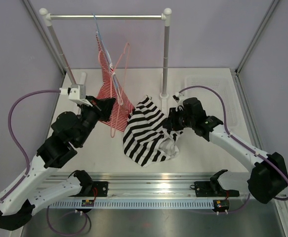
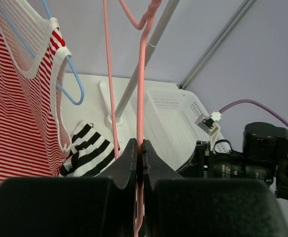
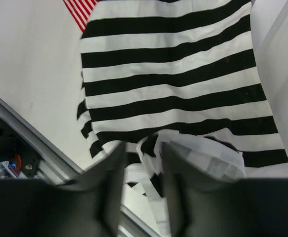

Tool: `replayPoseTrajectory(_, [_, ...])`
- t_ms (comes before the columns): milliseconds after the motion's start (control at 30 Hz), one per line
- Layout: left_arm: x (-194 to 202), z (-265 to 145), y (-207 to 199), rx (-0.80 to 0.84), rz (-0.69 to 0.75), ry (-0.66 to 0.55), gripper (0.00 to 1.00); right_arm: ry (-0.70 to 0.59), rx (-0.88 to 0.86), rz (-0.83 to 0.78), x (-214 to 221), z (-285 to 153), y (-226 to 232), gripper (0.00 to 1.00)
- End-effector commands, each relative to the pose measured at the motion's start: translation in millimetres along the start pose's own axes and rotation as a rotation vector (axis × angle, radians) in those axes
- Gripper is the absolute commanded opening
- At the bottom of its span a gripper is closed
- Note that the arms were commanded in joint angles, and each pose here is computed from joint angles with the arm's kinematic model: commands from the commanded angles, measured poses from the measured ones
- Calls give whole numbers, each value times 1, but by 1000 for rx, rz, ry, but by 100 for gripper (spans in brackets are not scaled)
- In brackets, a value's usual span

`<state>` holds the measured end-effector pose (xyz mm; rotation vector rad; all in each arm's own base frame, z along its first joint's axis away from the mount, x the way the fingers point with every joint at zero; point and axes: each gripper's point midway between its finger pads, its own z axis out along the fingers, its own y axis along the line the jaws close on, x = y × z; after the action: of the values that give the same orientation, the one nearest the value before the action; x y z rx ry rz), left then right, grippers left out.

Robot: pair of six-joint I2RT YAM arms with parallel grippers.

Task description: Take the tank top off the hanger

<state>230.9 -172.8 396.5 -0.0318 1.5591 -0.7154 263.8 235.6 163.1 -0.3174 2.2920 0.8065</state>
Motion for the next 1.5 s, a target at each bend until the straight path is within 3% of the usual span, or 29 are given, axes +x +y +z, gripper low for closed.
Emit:
replayPoseTrajectory(0, [-22,-4,-5,-46,-37,16,0,-15,-17,13,-8,21,-1,49])
replayPoseTrajectory(67, [-27,-4,-3,-83,-31,36,0,-9,13,29,-6,24,-6,66])
replayPoseTrajectory(100, [-22,0,-2,-98,-30,55,0,-24,48,30,-7,24,-13,99])
replayPoseTrajectory(300, [-9,20,-7,-129,8,134,0,-111,162,16,-23,1,-27,100])
replayPoseTrajectory(400, [-21,32,-16,-128,17,121,0,-132,172,13,-25,-8,-27,99])
replayPoseTrajectory(567, [-17,73,-25,-175,76,158,0,-147,183,9,-24,-14,-29,99])
replayPoseTrajectory(633, [-35,83,-32,-192,85,126,0,-163,188,4,-26,-18,-29,99])
replayPoseTrajectory(667, [-23,99,-32,-207,118,158,0,-166,190,1,-26,-20,-29,99])
replayPoseTrajectory(700, [-41,102,-39,-199,103,124,0,-170,190,1,-27,-22,-29,99])
replayPoseTrajectory(1267, [-69,179,-5,-204,96,135,0,-246,107,-48,-48,-40,-6,100])
replayPoseTrajectory(1467, [-57,201,10,-219,80,177,0,-242,104,-45,-45,-37,-7,99])
